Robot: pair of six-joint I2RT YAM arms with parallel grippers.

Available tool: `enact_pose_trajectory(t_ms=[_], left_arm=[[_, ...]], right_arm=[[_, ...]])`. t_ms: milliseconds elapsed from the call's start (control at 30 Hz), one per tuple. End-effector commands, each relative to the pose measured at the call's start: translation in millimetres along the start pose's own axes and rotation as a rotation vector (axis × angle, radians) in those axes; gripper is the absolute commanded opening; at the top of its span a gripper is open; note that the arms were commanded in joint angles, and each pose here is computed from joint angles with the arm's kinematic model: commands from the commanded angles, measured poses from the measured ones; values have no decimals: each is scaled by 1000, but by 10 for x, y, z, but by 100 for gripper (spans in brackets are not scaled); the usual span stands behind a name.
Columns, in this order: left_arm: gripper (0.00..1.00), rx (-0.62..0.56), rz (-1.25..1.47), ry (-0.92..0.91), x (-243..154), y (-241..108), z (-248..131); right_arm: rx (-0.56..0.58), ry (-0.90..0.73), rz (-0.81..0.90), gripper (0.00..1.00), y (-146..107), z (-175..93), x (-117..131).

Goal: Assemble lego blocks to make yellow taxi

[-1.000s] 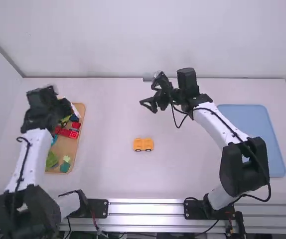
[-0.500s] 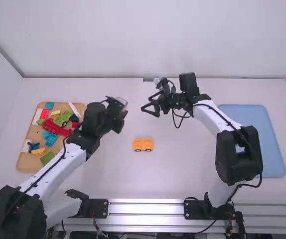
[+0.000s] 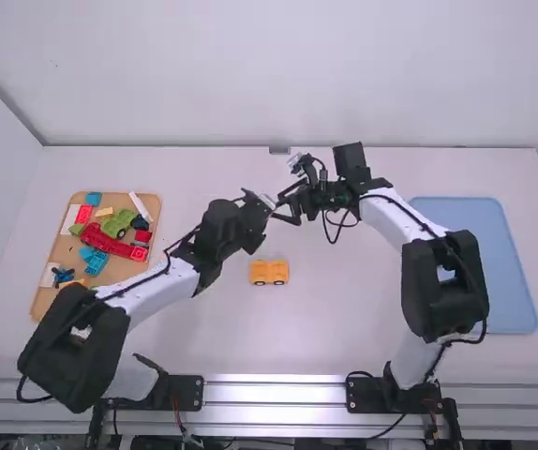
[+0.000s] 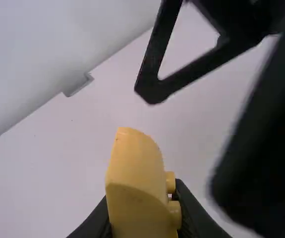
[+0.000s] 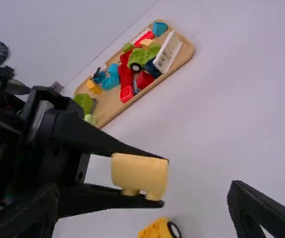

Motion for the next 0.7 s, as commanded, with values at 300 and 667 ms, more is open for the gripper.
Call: enact_pose_trajectory(t_ms=[300,667], left_arm=[[2,-34,-42,-30,-57,40,3],[2,-59,-99,70,62,80,26]], right_arm=[[-19,115,13,85,2,149,-30],[-38,137,-41,78,78,176,27]])
Point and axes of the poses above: each hand's point on the last joint's axis, 136 mm out from that joint toward the fingers, its own z axis out along the fingers, its own x axis along the line the jaws close on, y = z × x, the point moved 6 cm from there along -z, back along the fingers, and after that the axes turned 1 degree about -z, right-handed, at the moved point
